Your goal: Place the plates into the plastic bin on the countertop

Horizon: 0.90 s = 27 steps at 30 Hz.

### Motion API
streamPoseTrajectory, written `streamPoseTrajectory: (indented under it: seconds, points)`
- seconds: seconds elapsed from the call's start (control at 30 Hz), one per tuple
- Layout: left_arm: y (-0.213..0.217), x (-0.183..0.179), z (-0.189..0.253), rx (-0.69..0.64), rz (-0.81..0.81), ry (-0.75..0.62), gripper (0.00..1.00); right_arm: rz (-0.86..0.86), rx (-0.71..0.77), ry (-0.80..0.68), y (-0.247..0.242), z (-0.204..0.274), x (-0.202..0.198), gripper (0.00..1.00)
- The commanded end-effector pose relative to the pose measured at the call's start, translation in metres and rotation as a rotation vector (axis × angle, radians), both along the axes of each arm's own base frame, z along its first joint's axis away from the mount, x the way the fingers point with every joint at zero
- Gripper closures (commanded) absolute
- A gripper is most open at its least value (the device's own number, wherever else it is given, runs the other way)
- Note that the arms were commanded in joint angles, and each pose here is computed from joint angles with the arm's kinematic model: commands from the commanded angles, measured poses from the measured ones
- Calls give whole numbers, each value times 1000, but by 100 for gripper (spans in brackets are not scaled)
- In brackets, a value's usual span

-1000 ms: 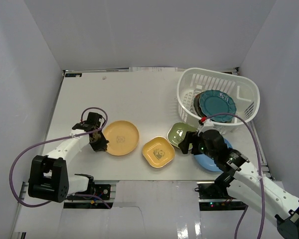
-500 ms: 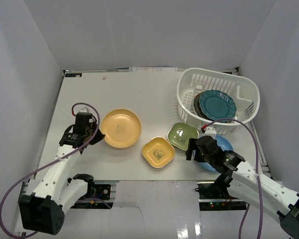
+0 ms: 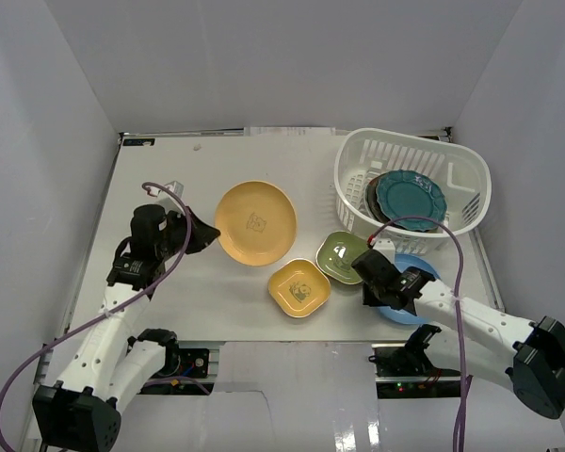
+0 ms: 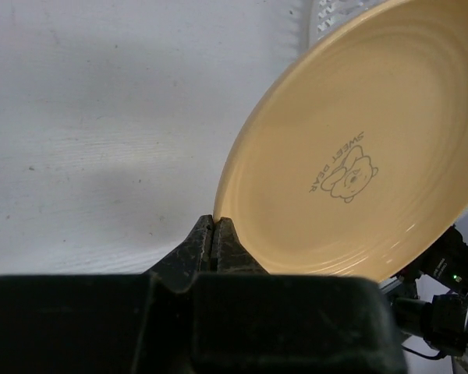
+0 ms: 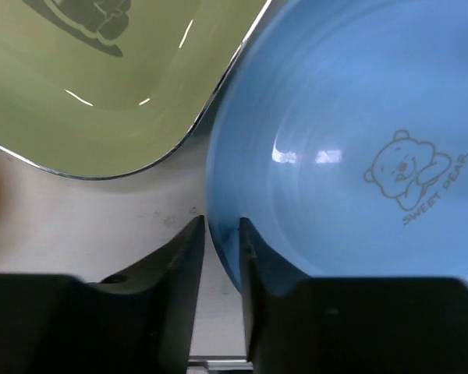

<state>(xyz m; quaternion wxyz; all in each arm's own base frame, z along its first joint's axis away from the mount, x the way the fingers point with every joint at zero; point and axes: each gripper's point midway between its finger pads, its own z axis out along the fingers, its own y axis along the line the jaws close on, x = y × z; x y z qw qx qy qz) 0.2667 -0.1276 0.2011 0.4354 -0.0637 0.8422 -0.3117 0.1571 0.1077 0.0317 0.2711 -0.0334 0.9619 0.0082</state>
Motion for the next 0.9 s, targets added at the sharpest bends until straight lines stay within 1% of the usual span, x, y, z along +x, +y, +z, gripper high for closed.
streamPoseTrajectory:
  seconds: [0.0,0.03,0.07,0.1,0.23,0.27,0.3,0.37,0.47,0.5,0.6,0.67,0.7,0.73,0.77,0.8,0.83,0.87]
  points:
    - [-12,-5,13,-30,-90,-107,100,2,-54,14,-4,12,1,75]
    - [-13,-7,13,-30,-102,-107,100,6,-63,16,-5,15,0,79]
    - [-14,-9,17,-27,-109,-120,100,4,-66,16,-6,19,0,86]
    - [-13,-12,21,-28,-110,-141,100,4,-53,15,-4,27,0,91]
    - [-7,-13,28,-7,-86,-175,100,37,73,0,14,58,-4,92]
    - [-7,-14,30,-5,-85,-181,100,56,103,17,19,63,-8,92]
    - [-6,-14,31,-4,-84,-184,100,73,144,-5,26,80,-6,92]
    - [-6,-15,33,0,-83,-195,100,115,183,16,31,96,-14,92]
    - [-4,-16,38,5,-74,-214,100,201,318,-33,50,144,-18,92]
    - [-3,-16,39,6,-70,-219,100,227,373,-82,56,172,-17,92]
    - [-2,-16,40,7,-67,-222,100,294,452,-132,65,215,-20,92]
    - [-3,-16,40,6,-68,-222,100,365,571,-218,81,264,-20,92]
    - [-3,-16,39,4,-71,-216,100,390,594,-255,86,278,-17,92]
    - [-4,-16,39,2,-73,-214,100,433,646,-306,92,306,-18,92]
    - [-4,-15,36,1,-76,-206,100,440,653,-354,94,321,-13,92]
    - [-6,-15,37,-6,-82,-204,100,412,622,-459,91,344,6,92]
    - [-7,-15,36,-8,-87,-201,100,429,596,-461,96,341,12,92]
    - [-7,-15,34,-9,-89,-196,100,361,544,-558,85,360,31,92]
